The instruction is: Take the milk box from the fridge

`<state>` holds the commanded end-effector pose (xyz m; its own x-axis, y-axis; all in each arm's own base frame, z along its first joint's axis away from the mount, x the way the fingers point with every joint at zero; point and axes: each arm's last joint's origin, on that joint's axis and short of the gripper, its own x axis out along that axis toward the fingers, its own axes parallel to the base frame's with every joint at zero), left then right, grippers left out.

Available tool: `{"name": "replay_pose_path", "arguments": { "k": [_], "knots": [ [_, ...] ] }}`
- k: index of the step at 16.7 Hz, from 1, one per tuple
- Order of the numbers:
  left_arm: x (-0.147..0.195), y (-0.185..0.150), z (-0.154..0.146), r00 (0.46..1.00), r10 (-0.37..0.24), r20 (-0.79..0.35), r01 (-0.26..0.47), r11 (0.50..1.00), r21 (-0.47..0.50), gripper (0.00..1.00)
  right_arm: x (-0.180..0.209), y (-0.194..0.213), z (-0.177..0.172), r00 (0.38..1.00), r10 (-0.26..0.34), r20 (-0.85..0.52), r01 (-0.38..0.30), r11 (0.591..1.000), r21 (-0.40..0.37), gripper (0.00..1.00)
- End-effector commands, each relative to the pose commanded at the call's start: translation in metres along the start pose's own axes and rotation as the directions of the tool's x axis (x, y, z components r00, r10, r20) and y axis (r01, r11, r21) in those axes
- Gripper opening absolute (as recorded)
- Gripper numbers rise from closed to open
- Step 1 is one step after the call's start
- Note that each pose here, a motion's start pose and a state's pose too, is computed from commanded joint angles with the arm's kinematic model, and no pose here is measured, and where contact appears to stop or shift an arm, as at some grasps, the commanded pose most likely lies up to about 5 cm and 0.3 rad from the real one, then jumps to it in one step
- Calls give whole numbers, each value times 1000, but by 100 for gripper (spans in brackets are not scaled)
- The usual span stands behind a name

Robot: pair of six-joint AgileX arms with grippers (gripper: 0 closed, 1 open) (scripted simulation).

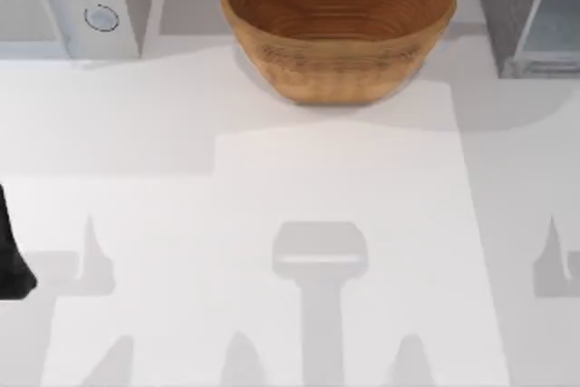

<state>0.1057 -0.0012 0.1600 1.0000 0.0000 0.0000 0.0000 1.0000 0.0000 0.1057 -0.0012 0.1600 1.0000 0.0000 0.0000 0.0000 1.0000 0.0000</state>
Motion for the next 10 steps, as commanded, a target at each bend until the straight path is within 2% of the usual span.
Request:
{"name": "replay_pose_path", "arguments": {
  "k": [6,10],
  "knots": [
    [0,0,0,1000,0,0,0,1000,0,100,5,-3,8,1000,-3,20,3,1000,-2,100],
    [0,0,0,1000,0,0,0,1000,0,100,23,-13,21,999,-12,48,13,1000,-10,100]
  ]
}}
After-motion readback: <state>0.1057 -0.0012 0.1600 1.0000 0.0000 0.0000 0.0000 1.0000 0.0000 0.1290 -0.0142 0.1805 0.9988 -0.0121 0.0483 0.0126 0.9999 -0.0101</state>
